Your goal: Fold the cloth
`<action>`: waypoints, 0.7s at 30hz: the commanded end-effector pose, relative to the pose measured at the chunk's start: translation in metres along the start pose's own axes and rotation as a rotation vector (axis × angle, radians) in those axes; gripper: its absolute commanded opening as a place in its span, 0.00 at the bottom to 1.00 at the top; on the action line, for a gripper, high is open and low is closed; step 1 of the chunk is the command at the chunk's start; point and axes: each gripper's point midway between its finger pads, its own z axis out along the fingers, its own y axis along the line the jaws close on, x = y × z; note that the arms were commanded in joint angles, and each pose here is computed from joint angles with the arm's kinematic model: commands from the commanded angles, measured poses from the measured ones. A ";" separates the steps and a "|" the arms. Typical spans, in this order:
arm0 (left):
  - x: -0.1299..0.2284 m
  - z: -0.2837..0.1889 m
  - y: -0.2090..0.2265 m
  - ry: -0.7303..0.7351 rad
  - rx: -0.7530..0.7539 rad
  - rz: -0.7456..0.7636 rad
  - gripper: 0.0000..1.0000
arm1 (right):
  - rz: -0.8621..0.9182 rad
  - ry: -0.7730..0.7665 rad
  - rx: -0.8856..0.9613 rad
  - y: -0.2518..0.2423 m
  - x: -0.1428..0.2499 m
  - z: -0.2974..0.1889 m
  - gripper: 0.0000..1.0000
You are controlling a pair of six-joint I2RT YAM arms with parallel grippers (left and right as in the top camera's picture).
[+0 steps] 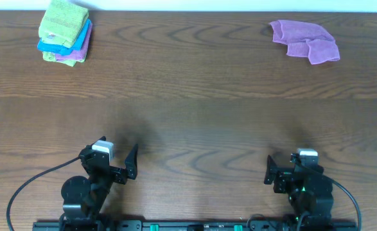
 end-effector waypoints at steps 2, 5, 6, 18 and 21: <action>0.009 0.002 0.006 0.017 -0.023 -0.007 0.95 | 0.016 -0.004 -0.002 0.000 0.000 0.000 0.99; 0.009 0.002 0.006 0.017 -0.023 -0.007 0.95 | 0.016 -0.012 0.006 -0.002 -0.001 0.000 0.99; 0.009 0.002 0.006 0.017 -0.023 -0.007 0.95 | 0.018 -0.037 0.002 -0.001 -0.008 0.000 0.99; 0.009 0.002 0.006 0.017 -0.023 -0.007 0.95 | 0.202 -0.392 -0.060 0.005 -0.093 -0.019 0.99; 0.009 0.002 0.006 0.017 -0.023 -0.007 0.95 | 0.199 -0.434 -0.088 0.009 -0.103 -0.023 0.99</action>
